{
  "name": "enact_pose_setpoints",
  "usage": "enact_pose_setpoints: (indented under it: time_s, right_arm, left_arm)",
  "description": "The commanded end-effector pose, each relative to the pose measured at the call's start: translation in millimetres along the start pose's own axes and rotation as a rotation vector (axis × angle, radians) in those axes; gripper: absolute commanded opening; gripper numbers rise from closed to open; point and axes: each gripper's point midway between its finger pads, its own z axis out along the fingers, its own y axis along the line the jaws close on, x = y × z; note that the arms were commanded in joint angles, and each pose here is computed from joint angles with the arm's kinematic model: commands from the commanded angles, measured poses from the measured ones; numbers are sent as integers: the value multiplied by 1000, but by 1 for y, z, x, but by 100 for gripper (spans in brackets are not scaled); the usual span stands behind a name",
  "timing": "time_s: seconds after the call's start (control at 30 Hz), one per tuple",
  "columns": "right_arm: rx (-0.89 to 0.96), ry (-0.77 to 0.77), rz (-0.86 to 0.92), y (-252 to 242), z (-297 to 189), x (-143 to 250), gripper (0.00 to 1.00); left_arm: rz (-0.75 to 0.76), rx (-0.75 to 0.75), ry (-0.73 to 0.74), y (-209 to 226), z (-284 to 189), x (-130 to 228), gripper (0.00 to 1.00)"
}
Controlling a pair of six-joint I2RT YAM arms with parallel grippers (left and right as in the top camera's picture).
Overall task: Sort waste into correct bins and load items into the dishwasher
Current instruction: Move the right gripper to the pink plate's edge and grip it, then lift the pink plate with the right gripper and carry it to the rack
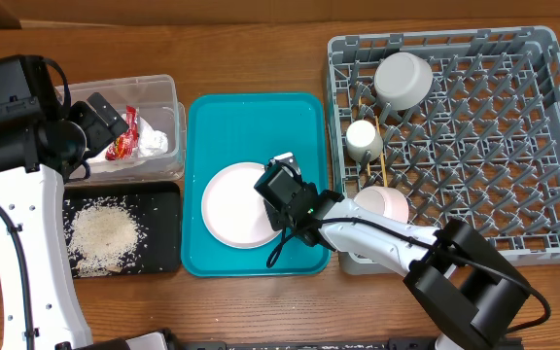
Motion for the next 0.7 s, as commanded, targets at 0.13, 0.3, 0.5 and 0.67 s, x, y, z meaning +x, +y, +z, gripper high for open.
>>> enact_pose_setpoints:
  time_s: [0.13, 0.3, 0.5, 0.67]
  right_arm:
    - [-21, -24, 20, 2, -6, -6, 34]
    - [-14, -11, 17, 2, 5, -1, 35]
    - [-9, -5, 18, 0, 7, 0, 30]
    - [-7, -2, 18, 0, 8, 2, 27]
  left_arm:
    - [14, 9, -35, -3, -10, -5, 100]
    - [14, 8, -35, -3, -10, -5, 100]
    - [15, 8, -35, -3, -10, -5, 100]
    - [14, 8, -35, -3, -10, -5, 100]
